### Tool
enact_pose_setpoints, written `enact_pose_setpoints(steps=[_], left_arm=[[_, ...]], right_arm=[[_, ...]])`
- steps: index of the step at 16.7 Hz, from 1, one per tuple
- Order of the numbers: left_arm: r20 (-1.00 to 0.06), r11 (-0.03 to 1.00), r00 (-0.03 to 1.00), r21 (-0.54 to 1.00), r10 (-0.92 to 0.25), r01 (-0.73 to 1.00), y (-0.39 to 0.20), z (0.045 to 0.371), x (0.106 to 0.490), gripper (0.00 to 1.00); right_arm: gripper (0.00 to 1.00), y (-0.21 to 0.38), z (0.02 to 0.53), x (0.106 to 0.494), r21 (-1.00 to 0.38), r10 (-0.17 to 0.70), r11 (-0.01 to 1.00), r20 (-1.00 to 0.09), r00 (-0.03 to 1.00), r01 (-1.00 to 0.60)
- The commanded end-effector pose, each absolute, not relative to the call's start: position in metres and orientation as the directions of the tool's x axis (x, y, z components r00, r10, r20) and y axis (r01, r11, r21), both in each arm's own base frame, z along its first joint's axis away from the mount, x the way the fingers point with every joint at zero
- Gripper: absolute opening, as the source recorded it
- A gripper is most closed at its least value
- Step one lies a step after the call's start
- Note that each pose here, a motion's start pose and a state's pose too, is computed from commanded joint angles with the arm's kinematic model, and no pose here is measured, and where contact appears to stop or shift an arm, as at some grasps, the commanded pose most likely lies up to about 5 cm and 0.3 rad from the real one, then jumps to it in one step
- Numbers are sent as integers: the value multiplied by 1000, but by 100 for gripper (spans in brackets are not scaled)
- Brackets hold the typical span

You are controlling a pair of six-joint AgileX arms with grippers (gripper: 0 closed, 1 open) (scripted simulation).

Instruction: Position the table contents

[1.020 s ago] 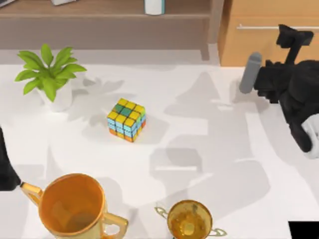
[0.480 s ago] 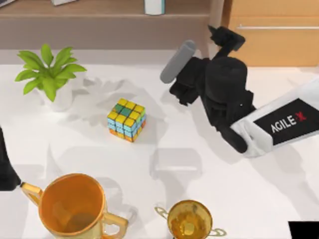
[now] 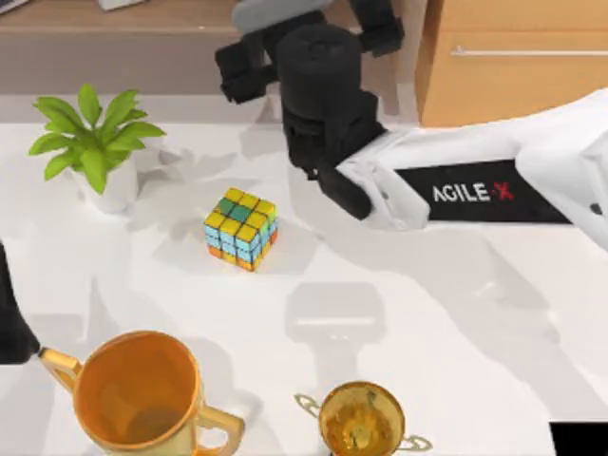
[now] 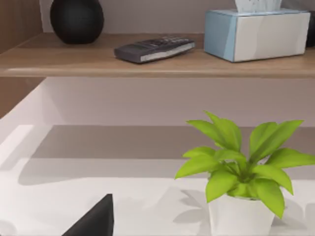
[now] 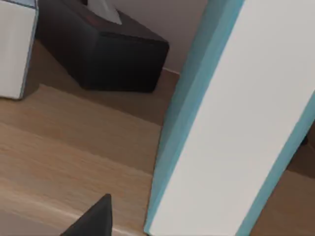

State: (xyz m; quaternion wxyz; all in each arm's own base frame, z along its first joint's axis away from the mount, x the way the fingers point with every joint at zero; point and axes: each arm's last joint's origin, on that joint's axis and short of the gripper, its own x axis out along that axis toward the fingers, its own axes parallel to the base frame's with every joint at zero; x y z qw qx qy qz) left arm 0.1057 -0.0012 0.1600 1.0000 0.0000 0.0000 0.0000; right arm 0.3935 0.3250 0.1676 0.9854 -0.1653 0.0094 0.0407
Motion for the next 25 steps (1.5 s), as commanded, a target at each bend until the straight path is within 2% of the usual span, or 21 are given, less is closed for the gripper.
enact_pose_setpoints(steps=[4,7,23,25], left_arm=[[0,1000,1000,0,0,0,-1,160,106,100],[0,1000,1000,0,0,0,-1,160,106,100],[0,1000,1000,0,0,0,-1,160,106,100],[0,1000,1000,0,0,0,-1,160,106,100]], right_arm=[[100,342,195,410,-90,17,996,0,1000,-17],[100,345,205,416,-14,-7,1000,11,1000,7],[100,345,205,436,-13,-7,1000,11,1000,7],[85,345,205,436,-13,-7,1000,11,1000,7]])
